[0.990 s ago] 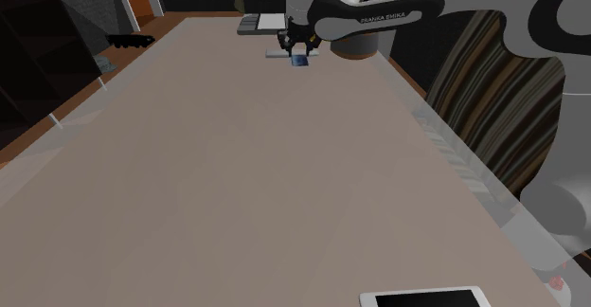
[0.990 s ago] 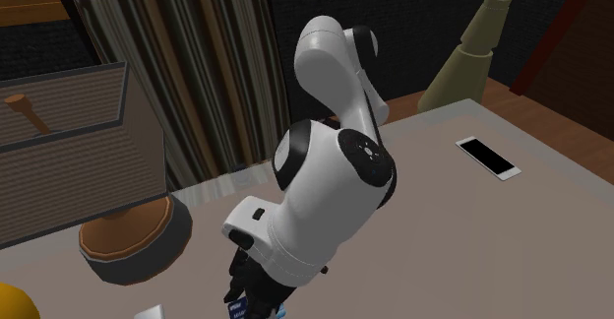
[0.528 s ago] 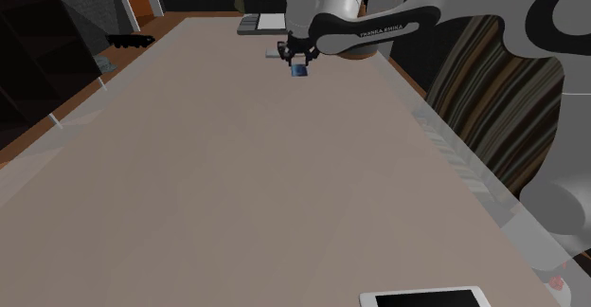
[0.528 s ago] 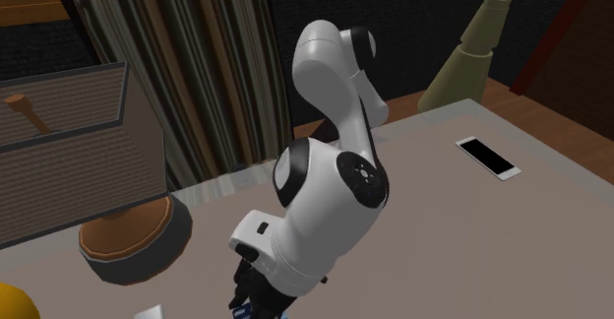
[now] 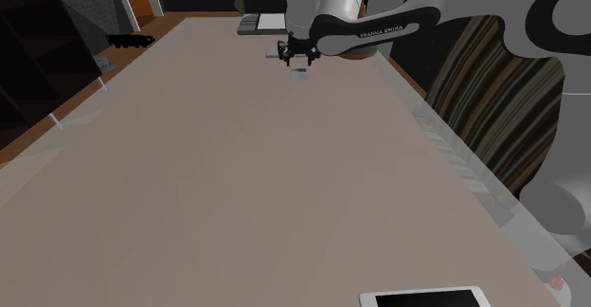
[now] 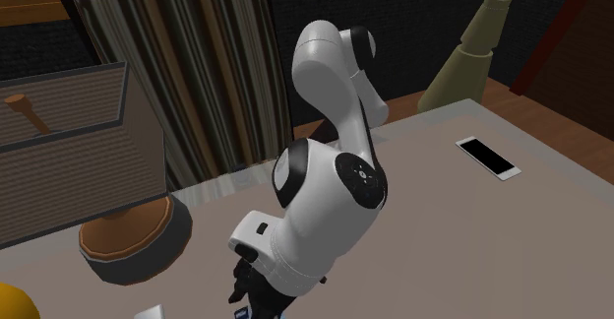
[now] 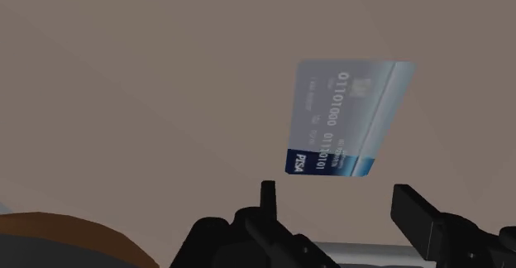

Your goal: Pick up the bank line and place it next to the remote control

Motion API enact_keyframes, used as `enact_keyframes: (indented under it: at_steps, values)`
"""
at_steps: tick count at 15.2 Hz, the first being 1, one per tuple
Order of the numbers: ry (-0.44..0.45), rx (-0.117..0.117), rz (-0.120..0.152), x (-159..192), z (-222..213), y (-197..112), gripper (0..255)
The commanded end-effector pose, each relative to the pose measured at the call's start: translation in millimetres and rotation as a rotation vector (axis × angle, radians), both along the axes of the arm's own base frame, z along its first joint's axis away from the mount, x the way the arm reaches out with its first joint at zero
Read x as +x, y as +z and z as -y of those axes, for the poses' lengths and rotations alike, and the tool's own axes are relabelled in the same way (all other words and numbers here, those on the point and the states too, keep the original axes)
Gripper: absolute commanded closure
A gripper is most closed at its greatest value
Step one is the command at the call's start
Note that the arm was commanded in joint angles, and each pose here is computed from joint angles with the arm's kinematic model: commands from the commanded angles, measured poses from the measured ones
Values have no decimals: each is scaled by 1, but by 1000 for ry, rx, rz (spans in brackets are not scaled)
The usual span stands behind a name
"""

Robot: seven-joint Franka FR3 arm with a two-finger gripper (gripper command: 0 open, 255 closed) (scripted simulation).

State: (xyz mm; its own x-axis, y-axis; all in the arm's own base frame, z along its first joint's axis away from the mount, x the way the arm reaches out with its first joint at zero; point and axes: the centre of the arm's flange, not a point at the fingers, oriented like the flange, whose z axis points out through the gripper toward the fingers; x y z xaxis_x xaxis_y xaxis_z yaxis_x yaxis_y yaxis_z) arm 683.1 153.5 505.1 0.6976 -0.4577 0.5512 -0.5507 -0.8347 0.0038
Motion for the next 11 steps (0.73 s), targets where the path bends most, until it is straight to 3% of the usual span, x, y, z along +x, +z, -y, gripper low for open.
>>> enact_keyframes:
  at_steps: [1, 5, 9, 11]
  values:
    - [0, 0, 0, 0, 0, 0, 0]
    - [0, 0, 0, 0, 0, 0, 0]
    - [0, 0, 0, -23, -15, 42, 0]
    - [0, 0, 0, -23, -15, 42, 0]
